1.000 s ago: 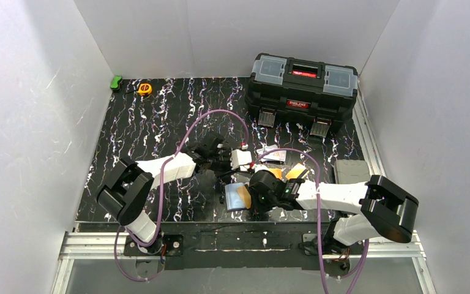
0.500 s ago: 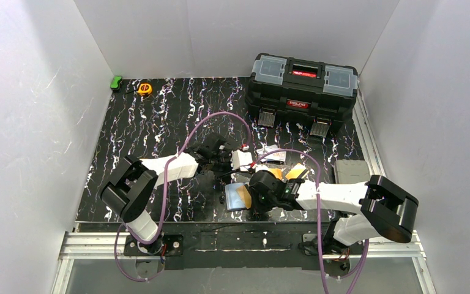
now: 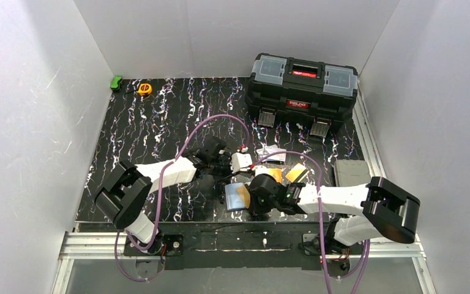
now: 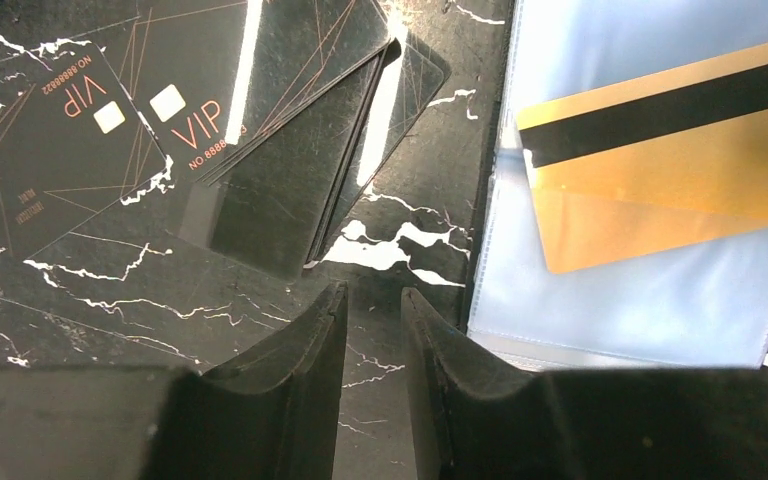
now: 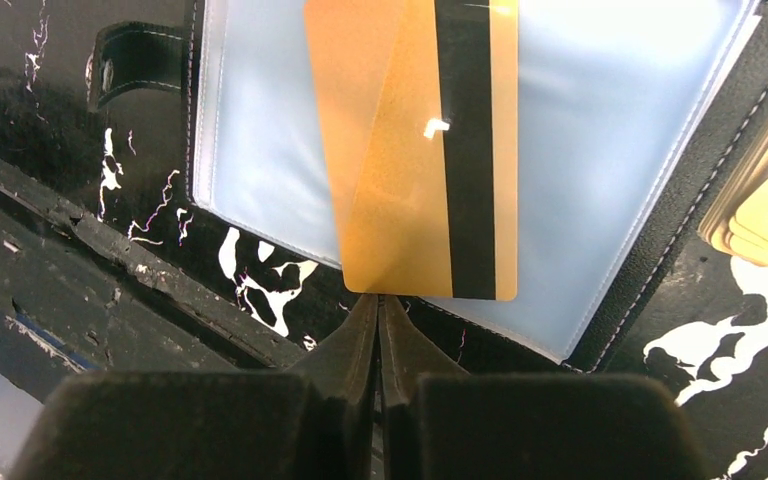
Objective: Put the credit cards into the card holder
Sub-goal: Insert the credit card into the card holder.
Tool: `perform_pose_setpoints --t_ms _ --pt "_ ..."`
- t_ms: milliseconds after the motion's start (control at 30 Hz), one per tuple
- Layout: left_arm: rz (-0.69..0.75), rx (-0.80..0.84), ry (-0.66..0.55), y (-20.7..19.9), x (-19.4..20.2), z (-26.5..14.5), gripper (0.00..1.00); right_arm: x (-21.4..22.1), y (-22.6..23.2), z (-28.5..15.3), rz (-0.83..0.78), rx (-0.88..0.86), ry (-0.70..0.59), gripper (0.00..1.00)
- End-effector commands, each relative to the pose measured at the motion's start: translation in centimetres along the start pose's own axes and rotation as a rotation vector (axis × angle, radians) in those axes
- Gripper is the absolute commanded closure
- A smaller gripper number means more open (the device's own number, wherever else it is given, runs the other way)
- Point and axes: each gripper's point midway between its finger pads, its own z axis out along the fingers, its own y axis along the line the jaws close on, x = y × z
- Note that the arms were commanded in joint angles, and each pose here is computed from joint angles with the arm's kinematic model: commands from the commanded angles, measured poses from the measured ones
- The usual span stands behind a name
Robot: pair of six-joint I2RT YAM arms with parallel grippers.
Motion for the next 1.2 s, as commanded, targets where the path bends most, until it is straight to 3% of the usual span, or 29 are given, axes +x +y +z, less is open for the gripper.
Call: perform_pose_setpoints --t_ms 0,267,467,700,867,1000,1167 --pt "0.096 0.227 -0.003 -6.5 0.0 0.2 0.74 -5.0 2.3 0.6 -0.044 -0.059 -0.193 0.94" --pt "0.079 0.282 -0.021 -8.1 0.2 -0.1 0.75 -6.3 3.8 1.0 -0.094 -0.107 -0.231 0.93" --pt "0.028 0.343 -0.05 -9.8 -0.3 -1.6 0.8 -7.4 6.0 1.6 -0.134 -0.167 -0.237 0.88" --pt "0.022 0.336 -0.056 -9.7 -0.8 -2.5 0.8 -7.3 7.1 0.2 -0.178 -0.227 -0.215 0.59" --pt "0.027 0.278 -0.013 -8.0 -0.1 -4.0 0.81 -8.3 6.6 -4.2 -0.171 -0.238 -0.28 0.49" --pt "-0.033 0.249 -0.026 -6.8 -0.2 -5.6 0.81 -9.7 4.7 -6.3 -0.114 -0.231 -0.328 0.5" --pt "-0.054 0.174 -0.111 -6.1 -1.5 -7.2 0.8 -11.8 1.8 -6.0 -0.004 -0.234 -0.356 0.56"
